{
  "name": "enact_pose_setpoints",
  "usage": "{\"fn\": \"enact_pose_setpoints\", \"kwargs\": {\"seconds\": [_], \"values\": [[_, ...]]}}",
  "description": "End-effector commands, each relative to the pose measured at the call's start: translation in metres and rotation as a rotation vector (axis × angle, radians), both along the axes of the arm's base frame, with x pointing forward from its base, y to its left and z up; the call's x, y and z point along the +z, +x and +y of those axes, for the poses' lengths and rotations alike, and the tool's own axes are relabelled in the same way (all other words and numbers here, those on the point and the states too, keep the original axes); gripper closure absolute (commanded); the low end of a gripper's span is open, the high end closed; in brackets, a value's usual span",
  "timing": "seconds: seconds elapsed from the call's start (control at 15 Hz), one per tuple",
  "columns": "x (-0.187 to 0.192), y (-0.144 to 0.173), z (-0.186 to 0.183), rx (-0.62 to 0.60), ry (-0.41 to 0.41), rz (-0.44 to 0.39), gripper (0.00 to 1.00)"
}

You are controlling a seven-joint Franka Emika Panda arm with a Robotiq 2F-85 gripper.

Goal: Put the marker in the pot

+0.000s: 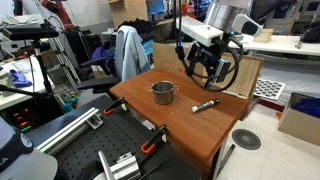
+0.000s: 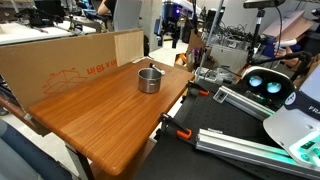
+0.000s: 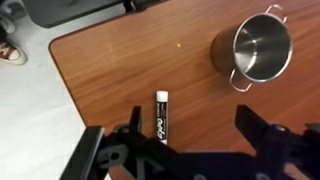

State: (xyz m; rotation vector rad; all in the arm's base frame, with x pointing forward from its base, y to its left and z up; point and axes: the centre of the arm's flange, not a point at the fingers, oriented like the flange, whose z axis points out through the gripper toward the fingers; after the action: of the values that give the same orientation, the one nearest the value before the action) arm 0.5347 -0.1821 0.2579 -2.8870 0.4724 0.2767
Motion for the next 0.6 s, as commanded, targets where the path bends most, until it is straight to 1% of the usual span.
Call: {"fn": "enact_pose_setpoints", "kwargs": {"seconds": [0.0, 0.13, 0.53], "values": [[-0.024, 0.030, -0.005, -0.094, -0.047, 0.020, 0.00], [-0.039, 0.041, -0.005, -0.124, -0.083, 0.017, 0.00], [-0.074, 0.066, -0.013, -0.176, -0.162, 0.050, 0.00]]}}
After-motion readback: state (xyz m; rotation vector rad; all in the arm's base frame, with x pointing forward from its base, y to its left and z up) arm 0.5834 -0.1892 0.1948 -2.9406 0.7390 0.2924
